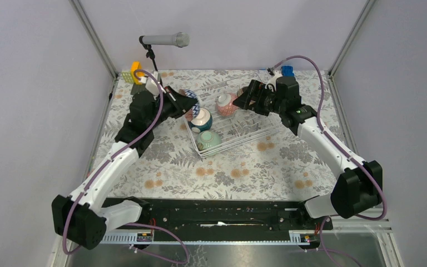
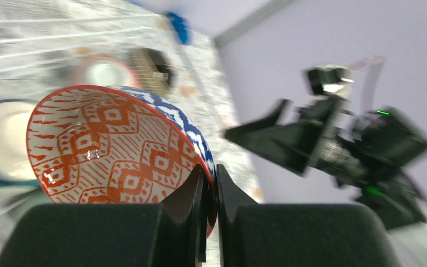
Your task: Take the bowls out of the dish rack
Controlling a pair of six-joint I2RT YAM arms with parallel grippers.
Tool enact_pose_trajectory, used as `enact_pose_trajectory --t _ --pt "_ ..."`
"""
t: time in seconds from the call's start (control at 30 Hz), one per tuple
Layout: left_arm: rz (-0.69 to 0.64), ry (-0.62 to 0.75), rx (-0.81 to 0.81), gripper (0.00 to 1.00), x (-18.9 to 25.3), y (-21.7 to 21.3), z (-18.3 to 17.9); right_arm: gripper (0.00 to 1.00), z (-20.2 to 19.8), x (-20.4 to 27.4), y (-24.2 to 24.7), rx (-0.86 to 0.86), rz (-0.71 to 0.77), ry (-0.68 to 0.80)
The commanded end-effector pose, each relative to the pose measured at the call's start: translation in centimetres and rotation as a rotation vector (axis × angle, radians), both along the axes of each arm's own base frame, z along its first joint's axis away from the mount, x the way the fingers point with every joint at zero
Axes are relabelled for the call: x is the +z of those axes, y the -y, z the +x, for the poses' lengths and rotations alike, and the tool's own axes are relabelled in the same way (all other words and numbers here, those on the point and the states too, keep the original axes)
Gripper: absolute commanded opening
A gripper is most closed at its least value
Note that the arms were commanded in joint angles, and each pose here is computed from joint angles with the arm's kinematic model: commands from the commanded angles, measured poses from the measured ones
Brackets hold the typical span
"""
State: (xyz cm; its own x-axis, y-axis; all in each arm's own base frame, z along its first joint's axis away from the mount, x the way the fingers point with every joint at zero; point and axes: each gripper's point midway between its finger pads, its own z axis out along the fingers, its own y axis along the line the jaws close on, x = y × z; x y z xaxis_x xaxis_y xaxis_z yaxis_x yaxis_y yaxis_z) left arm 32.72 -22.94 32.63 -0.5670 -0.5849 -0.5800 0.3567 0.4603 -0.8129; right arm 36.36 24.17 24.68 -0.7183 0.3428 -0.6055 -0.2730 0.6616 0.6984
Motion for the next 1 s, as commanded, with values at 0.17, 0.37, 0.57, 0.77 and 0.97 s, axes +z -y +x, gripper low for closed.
enact_pose_trajectory --t 0.17,0.37,0.57,0.77,0.97 --pt "0.514 -0.132 0.509 0.00 -6.2 -12.2 -0.6 0.96 -0.4 1.8 3.5 -0.090 -0.180 0.124" --pt "0.566 -0.293 0.578 0.00 -11.2 -13.6 -1.1 0.96 -0.7 1.9 4.2 -0.105 -0.207 0.145" --pt "0.630 -0.447 0.564 0.00 -16.1 -13.2 -0.6 0.96 -0.7 1.6 4.2 -0.097 -0.225 0.137" --pt "0.723 -0.583 0.535 0.00 -20.7 -12.7 0.3 0.96 -0.8 1.6 4.3 -0.093 -0.228 0.140" --pt "0.806 -0.689 0.546 0.00 -24.1 -13.1 0.5 0.96 -0.6 0.7 4.5 -0.105 -0.250 0.126"
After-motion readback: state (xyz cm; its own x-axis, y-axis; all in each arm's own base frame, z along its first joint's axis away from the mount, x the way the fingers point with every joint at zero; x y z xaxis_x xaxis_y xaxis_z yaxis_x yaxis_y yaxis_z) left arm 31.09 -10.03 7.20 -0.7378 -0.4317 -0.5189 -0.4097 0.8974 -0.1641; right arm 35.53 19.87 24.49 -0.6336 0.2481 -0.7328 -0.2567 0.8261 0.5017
